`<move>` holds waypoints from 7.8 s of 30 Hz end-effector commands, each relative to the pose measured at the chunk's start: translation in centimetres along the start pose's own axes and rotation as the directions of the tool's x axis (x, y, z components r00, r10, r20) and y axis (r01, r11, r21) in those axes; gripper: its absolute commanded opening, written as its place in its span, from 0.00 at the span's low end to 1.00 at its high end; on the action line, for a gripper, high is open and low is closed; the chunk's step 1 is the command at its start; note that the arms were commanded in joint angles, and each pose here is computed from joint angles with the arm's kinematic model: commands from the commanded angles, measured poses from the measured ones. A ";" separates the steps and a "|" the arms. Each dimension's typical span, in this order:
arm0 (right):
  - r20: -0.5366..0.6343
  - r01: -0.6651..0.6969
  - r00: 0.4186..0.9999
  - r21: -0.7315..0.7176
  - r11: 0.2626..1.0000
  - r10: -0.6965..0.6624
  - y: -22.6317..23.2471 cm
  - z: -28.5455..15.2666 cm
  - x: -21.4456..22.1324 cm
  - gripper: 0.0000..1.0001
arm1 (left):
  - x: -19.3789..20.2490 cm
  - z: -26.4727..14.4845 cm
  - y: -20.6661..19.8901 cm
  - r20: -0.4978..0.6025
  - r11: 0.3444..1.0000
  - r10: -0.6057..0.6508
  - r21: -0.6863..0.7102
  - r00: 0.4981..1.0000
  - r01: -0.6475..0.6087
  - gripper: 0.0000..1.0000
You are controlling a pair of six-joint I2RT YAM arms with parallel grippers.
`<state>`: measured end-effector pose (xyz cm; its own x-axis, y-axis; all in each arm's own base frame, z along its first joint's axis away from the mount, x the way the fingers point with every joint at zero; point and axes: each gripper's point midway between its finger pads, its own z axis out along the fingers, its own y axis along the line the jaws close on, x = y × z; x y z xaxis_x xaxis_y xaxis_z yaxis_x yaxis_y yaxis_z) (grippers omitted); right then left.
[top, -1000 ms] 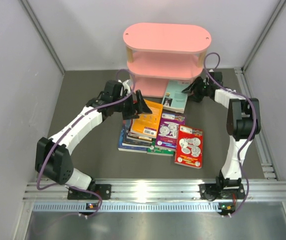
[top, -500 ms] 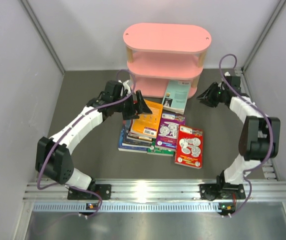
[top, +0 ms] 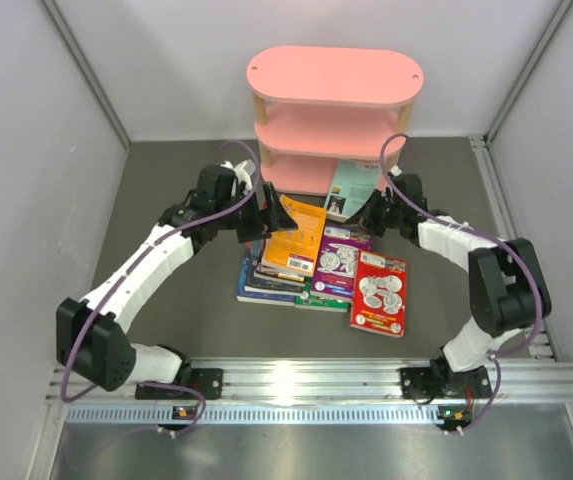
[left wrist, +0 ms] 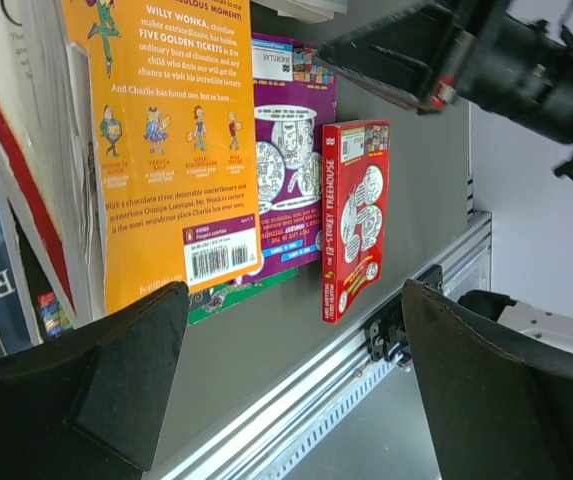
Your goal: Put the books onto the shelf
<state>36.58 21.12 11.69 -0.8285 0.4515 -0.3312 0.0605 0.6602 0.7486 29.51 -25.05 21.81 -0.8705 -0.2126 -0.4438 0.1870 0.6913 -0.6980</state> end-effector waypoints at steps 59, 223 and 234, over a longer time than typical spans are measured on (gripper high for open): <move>0.146 -0.070 0.989 0.472 0.879 0.001 -5.1 7.8 -2.1 0.00 | 0.3 -5.2 3.4 0.083 0.988 0.038 -0.153 0.996 -0.025 0.96; 0.107 -0.100 0.990 0.084 0.991 0.091 -7.5 6.2 -16.2 0.00 | 0.0 -3.2 5.2 0.044 0.994 -0.034 -0.100 0.998 0.039 0.96; 0.194 -0.141 0.974 0.136 0.981 0.114 -9.6 3.4 -20.8 0.57 | 0.1 -3.2 5.2 0.049 0.994 -0.040 -0.098 0.998 0.044 0.96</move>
<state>54.19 8.67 7.98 -0.7070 0.6390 -0.3030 0.2746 0.6429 0.7150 28.42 -19.01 19.25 -0.8713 -0.2629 -0.4144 0.0756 0.7624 -0.6427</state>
